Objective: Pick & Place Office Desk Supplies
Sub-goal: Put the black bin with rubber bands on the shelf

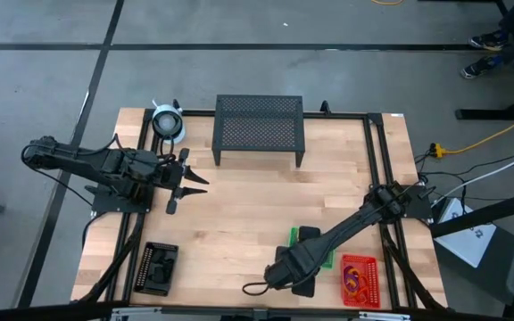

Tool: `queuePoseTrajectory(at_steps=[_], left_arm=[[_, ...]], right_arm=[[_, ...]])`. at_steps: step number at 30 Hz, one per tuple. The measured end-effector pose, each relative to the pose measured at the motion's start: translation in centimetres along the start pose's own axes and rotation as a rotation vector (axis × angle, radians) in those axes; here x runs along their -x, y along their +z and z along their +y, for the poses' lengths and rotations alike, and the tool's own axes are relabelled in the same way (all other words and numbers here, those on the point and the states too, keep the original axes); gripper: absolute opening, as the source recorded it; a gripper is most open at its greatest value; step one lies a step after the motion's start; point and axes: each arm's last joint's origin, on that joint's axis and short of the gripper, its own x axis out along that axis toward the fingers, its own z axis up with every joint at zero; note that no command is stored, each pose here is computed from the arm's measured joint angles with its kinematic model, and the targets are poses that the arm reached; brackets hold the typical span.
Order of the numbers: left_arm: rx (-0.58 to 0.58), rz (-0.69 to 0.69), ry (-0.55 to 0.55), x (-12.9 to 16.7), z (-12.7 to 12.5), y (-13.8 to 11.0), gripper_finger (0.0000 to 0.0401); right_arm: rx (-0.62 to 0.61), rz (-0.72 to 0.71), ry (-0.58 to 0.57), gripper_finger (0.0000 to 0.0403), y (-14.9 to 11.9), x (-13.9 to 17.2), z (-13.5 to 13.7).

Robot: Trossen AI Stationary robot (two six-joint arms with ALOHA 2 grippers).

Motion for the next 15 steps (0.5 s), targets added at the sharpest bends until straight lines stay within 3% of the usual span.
queuePoseTrajectory(at_steps=[5, 9, 12, 15], left_arm=[[0.008, 0.034, -0.002, 0.0, 0.0, -0.3, 0.0102], [0.106, 0.179, -0.007, 0.3, -0.1, -1.7, 0.0106], [0.223, 0.323, -0.011, 0.6, -0.3, -3.0, 0.0109], [0.306, 0.396, 0.001, 0.9, -0.5, -3.7, 0.0112]], right_arm=[[0.003, -0.168, 0.012, 0.0293, 0.0, 3.5, 0.3], [0.037, -0.357, -0.009, 0.0273, -0.2, 6.0, 0.9], [0.075, -0.55, -0.128, 0.0265, -0.5, 7.1, 1.5], [0.059, -0.762, -0.347, 0.0263, -0.9, 7.5, 1.9]])
